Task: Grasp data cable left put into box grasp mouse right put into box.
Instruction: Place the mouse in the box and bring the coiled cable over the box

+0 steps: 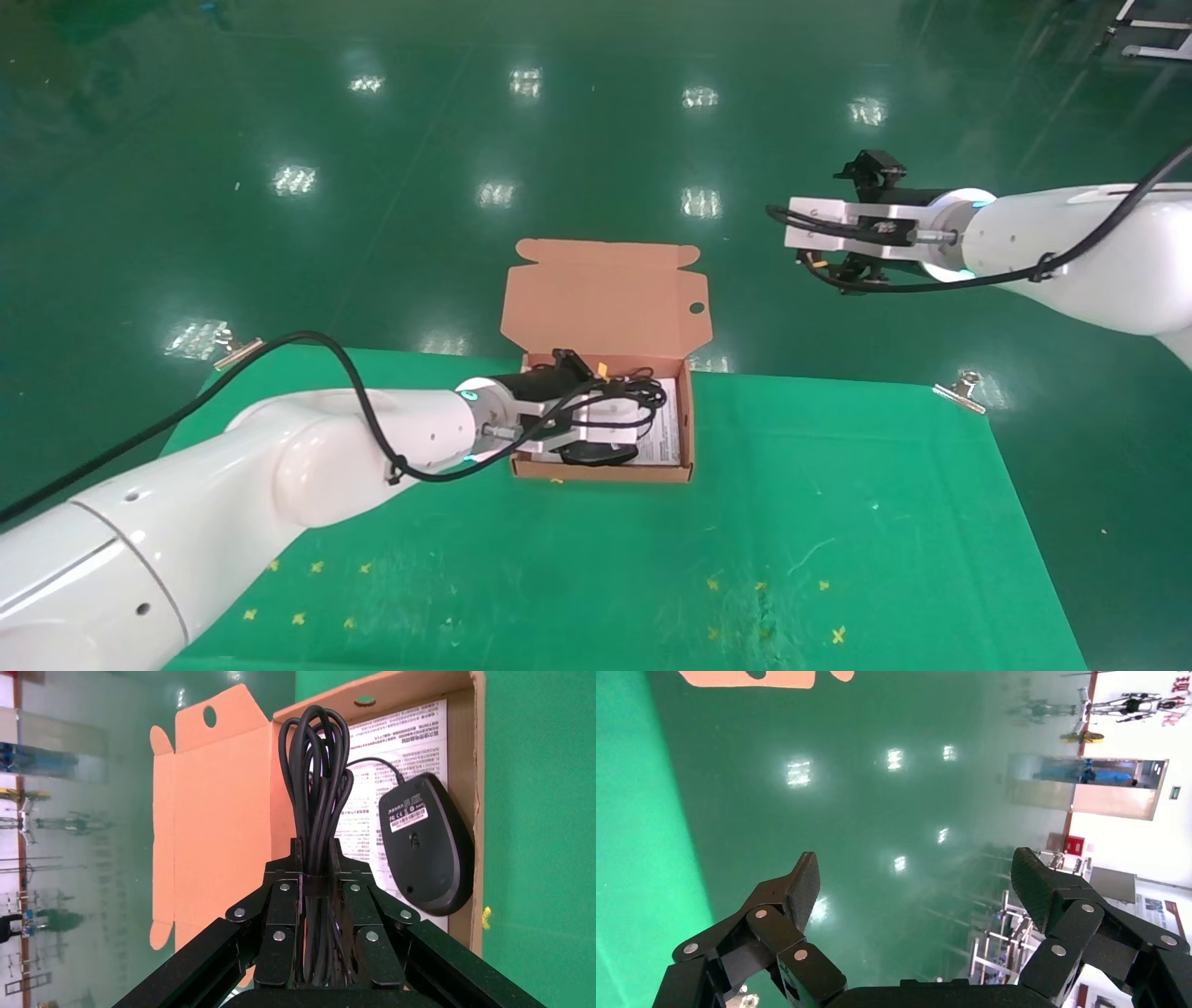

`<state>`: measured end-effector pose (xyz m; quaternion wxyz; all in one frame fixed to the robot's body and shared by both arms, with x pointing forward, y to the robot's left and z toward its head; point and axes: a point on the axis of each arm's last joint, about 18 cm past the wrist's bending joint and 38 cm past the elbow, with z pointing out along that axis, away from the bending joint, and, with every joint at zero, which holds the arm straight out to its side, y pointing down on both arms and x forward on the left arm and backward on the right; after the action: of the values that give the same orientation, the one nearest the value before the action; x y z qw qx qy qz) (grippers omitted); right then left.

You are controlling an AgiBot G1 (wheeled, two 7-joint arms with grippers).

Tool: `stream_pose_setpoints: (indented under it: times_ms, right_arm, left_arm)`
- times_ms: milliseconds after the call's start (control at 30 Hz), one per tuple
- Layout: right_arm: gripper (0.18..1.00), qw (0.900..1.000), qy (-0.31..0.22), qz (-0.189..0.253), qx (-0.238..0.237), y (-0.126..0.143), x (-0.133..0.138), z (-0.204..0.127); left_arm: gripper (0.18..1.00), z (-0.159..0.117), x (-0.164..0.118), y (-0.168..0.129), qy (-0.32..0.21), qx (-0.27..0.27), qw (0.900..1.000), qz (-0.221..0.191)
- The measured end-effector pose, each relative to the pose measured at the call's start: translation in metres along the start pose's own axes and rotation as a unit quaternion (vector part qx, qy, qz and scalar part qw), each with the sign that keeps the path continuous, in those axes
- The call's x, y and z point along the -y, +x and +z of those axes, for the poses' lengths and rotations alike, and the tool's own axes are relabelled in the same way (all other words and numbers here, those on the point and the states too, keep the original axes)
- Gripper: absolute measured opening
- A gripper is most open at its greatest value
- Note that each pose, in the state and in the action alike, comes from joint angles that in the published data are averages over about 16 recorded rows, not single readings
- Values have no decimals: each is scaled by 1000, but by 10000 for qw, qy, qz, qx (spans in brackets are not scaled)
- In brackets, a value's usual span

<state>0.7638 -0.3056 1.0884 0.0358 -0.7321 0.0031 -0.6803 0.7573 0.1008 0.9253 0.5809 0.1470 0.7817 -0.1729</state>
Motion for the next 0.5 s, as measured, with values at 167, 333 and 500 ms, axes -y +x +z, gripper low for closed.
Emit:
stream_pose_setpoints:
  times_ms: [167, 333, 500]
  right_arm:
    - [1000, 10000, -45, -21, 32, 2, -4, -4]
    - [1000, 9999, -85, -42, 55, 3, -6, -6]
    - [1000, 9999, -104, -58, 71, 3, -7, -7]
  left_arm:
    - [244, 2, 5, 2, 91, 28, 10000, -27]
    - [245, 2, 9, 2, 147, 40, 9999, -66]
    - [254, 2, 10, 2, 168, 43, 9998, -79]
